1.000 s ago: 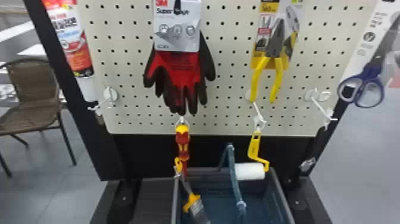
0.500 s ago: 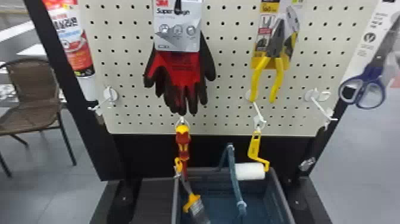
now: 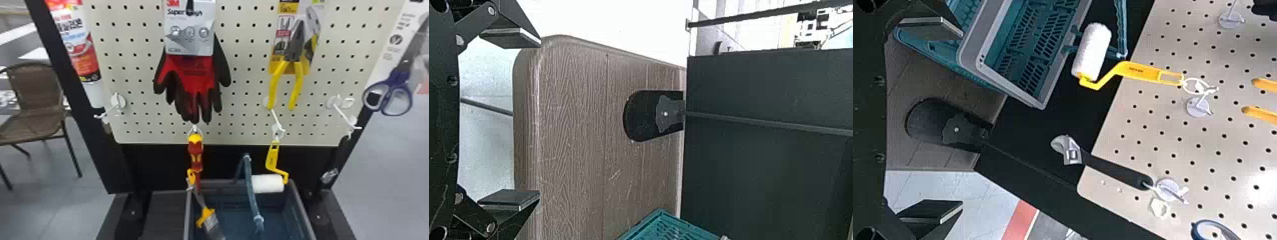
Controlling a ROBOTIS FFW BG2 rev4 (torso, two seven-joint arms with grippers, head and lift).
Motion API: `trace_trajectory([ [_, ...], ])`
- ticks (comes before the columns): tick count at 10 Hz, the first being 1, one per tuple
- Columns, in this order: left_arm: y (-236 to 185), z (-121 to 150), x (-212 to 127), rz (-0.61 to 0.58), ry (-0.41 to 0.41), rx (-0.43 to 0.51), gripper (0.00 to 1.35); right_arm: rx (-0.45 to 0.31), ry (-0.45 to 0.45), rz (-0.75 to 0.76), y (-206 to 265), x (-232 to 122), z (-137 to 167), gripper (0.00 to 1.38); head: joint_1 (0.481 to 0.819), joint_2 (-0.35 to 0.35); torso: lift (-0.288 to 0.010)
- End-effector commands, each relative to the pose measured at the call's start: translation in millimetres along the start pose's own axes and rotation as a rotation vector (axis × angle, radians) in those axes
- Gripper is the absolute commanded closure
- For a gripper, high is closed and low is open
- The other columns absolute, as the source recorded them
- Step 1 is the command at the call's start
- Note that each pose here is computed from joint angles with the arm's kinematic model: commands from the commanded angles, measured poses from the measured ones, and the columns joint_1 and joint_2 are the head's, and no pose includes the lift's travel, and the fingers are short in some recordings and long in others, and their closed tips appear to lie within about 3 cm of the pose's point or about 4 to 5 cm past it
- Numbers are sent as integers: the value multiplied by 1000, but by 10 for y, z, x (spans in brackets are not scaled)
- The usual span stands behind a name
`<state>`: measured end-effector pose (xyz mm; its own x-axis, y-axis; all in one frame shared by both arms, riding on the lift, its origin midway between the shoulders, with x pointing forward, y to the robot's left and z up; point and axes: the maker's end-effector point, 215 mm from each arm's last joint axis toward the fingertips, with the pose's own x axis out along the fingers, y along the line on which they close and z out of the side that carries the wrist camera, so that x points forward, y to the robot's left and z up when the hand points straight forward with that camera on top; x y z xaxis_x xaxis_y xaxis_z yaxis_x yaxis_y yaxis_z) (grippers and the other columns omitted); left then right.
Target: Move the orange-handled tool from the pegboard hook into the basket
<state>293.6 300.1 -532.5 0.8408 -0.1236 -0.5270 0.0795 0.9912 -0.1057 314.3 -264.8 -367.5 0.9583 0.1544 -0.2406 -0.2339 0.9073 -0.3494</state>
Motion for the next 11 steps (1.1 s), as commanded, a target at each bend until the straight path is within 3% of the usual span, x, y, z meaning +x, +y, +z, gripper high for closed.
trace_trajectory([
  [1, -72, -34, -1, -5, 0, -26, 223, 3, -4, -13, -18, -6, 36, 101, 549, 0, -100],
  [11, -127, 35, 14, -11, -26, -53, 223, 16, -33, -31, -51, 77, 28, 101, 549, 0, -100],
])
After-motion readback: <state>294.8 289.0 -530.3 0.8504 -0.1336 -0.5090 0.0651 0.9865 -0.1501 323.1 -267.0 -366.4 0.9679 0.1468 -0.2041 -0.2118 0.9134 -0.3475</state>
